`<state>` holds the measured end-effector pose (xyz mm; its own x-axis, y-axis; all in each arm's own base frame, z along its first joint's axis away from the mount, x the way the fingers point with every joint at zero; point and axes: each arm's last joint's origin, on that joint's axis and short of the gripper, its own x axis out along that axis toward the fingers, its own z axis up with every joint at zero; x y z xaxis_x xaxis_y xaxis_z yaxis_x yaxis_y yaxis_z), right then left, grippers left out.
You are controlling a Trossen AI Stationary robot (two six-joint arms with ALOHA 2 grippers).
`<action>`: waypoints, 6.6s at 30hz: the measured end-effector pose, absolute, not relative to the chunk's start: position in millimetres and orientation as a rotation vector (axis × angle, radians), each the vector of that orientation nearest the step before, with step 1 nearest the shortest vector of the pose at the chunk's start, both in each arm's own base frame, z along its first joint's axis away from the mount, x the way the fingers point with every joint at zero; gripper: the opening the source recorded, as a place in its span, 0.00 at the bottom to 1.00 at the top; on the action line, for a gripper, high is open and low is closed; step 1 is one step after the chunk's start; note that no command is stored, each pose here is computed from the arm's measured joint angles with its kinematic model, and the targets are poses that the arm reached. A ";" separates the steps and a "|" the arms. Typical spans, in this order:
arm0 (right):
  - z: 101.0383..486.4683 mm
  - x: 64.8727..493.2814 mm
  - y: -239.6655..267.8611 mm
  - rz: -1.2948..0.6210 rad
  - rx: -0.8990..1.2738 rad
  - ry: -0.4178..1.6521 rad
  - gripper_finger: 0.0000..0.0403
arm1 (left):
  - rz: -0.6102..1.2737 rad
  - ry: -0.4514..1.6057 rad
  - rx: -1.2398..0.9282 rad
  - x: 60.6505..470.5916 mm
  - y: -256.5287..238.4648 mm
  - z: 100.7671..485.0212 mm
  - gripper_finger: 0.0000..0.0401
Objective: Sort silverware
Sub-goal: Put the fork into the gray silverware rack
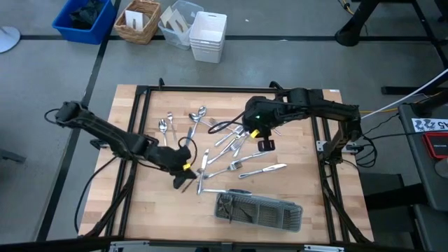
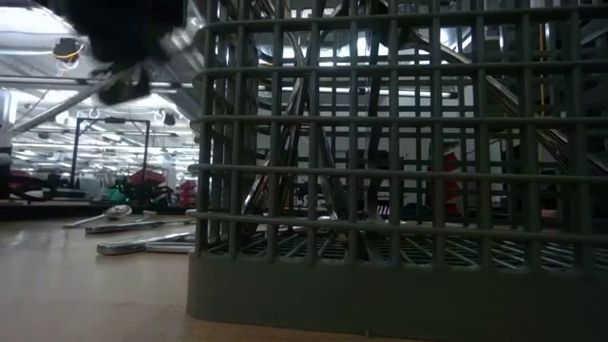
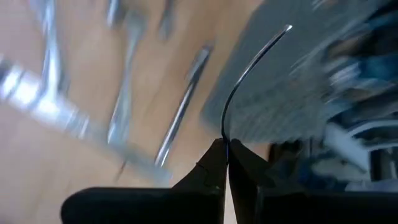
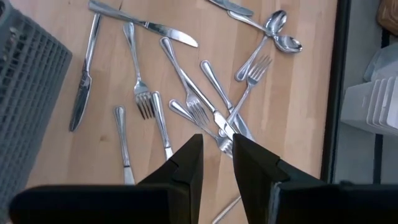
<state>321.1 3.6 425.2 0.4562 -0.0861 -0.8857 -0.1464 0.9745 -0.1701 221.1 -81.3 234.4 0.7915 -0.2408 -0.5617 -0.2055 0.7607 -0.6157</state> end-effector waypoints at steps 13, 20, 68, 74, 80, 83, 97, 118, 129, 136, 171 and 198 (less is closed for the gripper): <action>431.0 335.9 4.1 -0.073 -0.026 0.935 0.22 | -0.025 0.202 -0.136 234.9 -73.8 271.6 0.00; 436.5 342.8 5.6 -0.043 0.032 0.845 0.22 | 0.103 0.063 -0.012 242.4 -50.8 284.9 0.00; 428.5 395.0 5.6 -0.024 -0.110 0.602 0.22 | 0.193 -0.055 -0.036 247.5 -17.2 296.4 0.00; 429.1 395.5 6.6 0.015 -0.096 0.593 0.21 | 0.192 -0.051 -0.035 247.5 -17.3 296.0 0.00; 426.6 398.4 7.2 0.035 -0.097 0.594 0.08 | 0.191 -0.046 -0.037 247.5 -17.3 295.5 0.00; 423.3 401.8 7.0 0.038 -0.118 0.599 0.02 | 0.190 -0.041 -0.044 247.5 -17.5 295.0 0.00; 426.4 392.4 10.5 0.034 -0.100 0.666 0.01 | 0.195 0.157 0.032 238.4 -16.2 281.7 0.21; 461.9 332.4 149.6 0.161 -0.034 0.647 0.01 | 0.224 0.357 -0.091 208.4 -13.1 273.7 0.22; 410.1 324.7 226.4 0.104 -0.057 0.766 0.01 | 0.227 0.352 -0.106 208.7 -13.1 273.9 0.22; 366.1 330.9 247.1 0.072 -0.093 0.846 0.01 | 0.231 0.351 -0.128 208.6 -13.1 273.8 0.21; 332.3 325.3 243.2 0.139 -0.088 1.040 0.23 | 0.413 0.725 -0.324 185.1 -9.7 239.5 0.21; 476.0 286.9 87.2 -0.013 -0.460 0.806 0.23 | 0.884 0.661 -0.437 197.0 120.3 213.8 0.21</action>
